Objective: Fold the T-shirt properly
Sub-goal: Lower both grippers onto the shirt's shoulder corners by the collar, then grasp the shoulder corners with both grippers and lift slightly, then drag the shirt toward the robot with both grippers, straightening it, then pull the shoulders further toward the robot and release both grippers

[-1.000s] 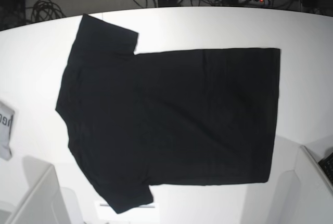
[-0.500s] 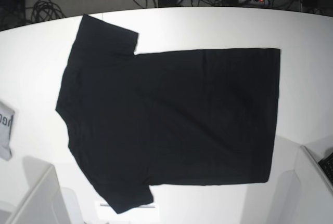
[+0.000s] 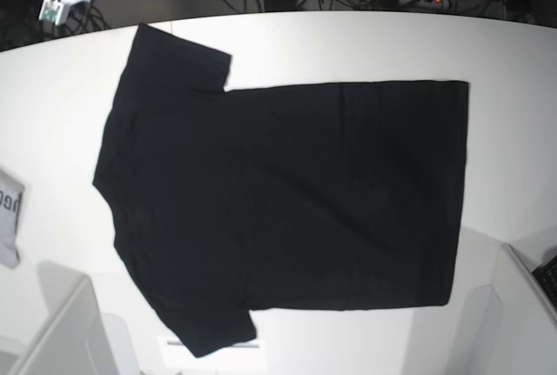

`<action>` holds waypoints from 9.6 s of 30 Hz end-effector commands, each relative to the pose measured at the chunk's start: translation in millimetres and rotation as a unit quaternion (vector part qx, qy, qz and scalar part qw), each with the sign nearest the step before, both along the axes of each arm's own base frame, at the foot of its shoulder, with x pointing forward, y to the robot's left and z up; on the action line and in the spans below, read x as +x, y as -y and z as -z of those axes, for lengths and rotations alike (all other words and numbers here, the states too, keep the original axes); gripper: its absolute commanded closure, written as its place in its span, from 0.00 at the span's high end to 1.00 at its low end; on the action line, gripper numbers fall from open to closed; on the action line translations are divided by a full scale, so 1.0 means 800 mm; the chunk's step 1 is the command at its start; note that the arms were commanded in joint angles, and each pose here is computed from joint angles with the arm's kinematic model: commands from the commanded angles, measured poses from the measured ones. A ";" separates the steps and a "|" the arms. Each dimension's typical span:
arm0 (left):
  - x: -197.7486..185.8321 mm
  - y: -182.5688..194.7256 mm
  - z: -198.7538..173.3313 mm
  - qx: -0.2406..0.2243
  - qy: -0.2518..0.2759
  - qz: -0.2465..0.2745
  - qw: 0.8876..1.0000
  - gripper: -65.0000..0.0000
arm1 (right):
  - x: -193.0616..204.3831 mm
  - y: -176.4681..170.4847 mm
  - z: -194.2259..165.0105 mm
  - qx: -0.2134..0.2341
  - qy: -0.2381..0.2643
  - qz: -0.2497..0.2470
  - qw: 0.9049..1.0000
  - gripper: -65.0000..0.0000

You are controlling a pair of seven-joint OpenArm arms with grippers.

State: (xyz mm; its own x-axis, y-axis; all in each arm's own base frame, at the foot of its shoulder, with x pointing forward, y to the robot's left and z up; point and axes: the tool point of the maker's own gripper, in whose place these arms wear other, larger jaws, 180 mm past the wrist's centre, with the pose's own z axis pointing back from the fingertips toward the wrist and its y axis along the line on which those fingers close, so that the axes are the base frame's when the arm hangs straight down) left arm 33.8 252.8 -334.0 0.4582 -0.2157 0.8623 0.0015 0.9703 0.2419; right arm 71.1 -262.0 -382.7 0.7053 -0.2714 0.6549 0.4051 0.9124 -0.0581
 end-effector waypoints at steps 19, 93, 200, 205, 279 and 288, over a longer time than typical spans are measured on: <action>0.065 -0.054 -0.005 -0.095 0.049 -0.102 0.989 0.76 | 0.145 -0.035 0.011 0.288 0.041 0.010 0.957 0.44; 0.191 -0.049 0.116 -0.322 -0.066 -0.215 0.920 0.35 | 0.112 -0.060 0.107 0.340 -0.066 -0.030 0.937 0.00; 0.243 -0.056 0.011 -0.314 -0.039 -0.157 0.936 0.00 | 0.352 -0.085 -0.031 0.336 0.031 -0.140 0.931 0.00; 0.248 -0.056 0.008 -0.315 -0.034 -0.155 0.936 0.00 | 0.360 -0.072 -0.017 0.309 0.016 -0.125 0.943 0.00; 0.194 -0.117 0.031 -0.312 -0.025 -0.211 0.926 0.57 | 0.238 0.009 -0.012 0.302 0.097 0.064 0.946 0.48; 0.208 -0.113 0.058 -0.342 -0.023 -0.207 0.916 0.56 | 0.226 0.002 0.007 0.319 0.109 0.099 0.936 0.52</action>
